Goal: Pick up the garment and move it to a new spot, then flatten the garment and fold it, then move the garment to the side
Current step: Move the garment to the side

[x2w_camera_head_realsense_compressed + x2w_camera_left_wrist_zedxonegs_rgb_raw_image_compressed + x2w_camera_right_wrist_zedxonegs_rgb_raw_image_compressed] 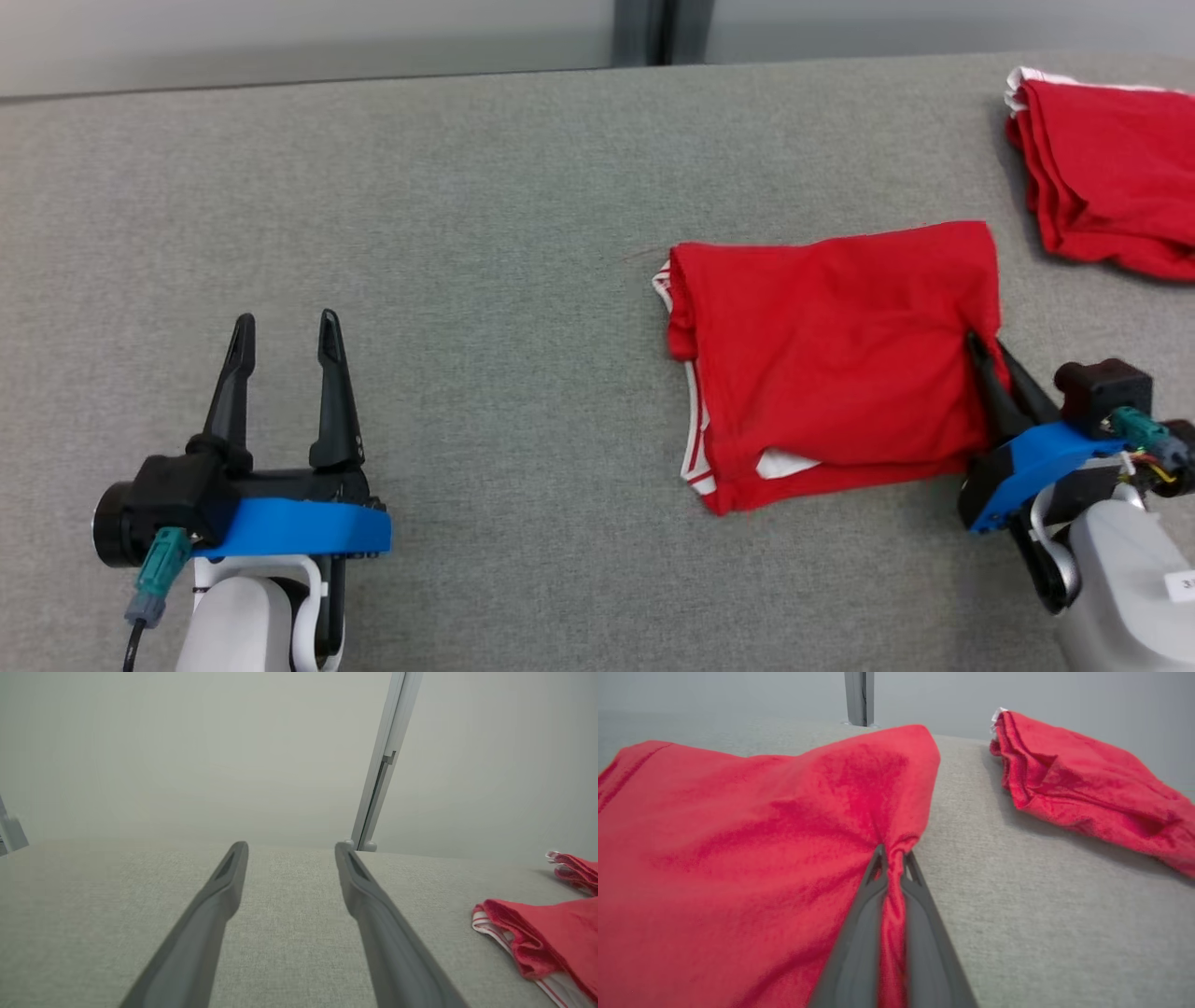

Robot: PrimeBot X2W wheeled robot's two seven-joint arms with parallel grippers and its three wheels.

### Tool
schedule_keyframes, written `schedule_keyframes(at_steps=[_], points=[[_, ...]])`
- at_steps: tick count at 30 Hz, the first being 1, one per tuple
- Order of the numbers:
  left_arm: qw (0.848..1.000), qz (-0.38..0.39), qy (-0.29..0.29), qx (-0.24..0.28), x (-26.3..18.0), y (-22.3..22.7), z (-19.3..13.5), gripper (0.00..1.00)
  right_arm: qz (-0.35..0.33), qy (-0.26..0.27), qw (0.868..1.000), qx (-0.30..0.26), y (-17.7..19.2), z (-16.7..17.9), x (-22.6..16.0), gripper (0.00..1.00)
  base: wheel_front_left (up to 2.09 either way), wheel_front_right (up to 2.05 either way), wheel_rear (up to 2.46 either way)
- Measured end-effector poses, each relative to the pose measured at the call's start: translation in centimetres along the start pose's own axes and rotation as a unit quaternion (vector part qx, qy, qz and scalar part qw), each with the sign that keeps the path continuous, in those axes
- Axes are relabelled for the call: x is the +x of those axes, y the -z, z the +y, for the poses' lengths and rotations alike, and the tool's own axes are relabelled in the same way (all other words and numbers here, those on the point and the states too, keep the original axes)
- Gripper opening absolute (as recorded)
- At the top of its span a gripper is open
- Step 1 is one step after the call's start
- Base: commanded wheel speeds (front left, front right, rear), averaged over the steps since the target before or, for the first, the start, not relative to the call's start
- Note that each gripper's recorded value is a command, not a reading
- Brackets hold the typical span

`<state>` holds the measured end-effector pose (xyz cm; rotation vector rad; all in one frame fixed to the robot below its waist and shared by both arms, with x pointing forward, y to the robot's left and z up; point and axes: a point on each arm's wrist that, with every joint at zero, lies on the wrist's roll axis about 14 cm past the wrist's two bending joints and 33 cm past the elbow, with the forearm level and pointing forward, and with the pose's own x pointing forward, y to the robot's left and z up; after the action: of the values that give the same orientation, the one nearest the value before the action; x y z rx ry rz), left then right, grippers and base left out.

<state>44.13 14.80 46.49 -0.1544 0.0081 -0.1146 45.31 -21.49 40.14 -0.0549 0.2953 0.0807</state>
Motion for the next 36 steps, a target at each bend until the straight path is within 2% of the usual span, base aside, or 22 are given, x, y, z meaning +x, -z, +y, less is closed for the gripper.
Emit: schedule_keyframes(at_steps=[5, 13, 19, 24, 26, 36], points=[[1.0, 0.0, 0.022, -0.004, 1.9, 0.7, -1.4, 1.0, 0.002, 0.038, 0.999, -0.011, 0.0, -3.8, -0.5, 0.0, 0.0, 0.0, 0.0], [0.999, 0.003, 0.039, -0.004, 3.0, 1.3, -2.3, 1.0, -0.048, 0.013, 0.998, -0.04, -4.5, -2.9, 2.3, 0.0, 0.0, 0.0, 0.0], [0.999, 0.002, 0.052, -0.003, 4.5, 2.0, -2.8, 1.0, -0.069, 0.006, 0.992, -0.106, -8.8, -4.5, 6.0, 0.0, 0.0, 0.0, 0.0], [0.998, 0.008, 0.06, -0.003, 5.7, 3.4, -3.0, 1.0, -0.05, 0.031, 0.986, -0.155, -9.8, -8.3, 8.1, 0.0, 0.0, 0.0, 0.0], [0.998, 0.016, 0.063, -0.002, 6.2, 4.3, -2.9, 1.0, -0.031, 0.06, 0.982, -0.177, -9.8, -11.7, 8.5, 0.0, 0.0, 0.0, 0.0], [0.996, 0.023, 0.082, -0.002, 7.2, 6.0, -3.8, 1.0, 0.02, 0.164, 0.965, -0.203, -10.4, -21.7, 6.3, 0.0, 0.0, 0.0, 0.0]])
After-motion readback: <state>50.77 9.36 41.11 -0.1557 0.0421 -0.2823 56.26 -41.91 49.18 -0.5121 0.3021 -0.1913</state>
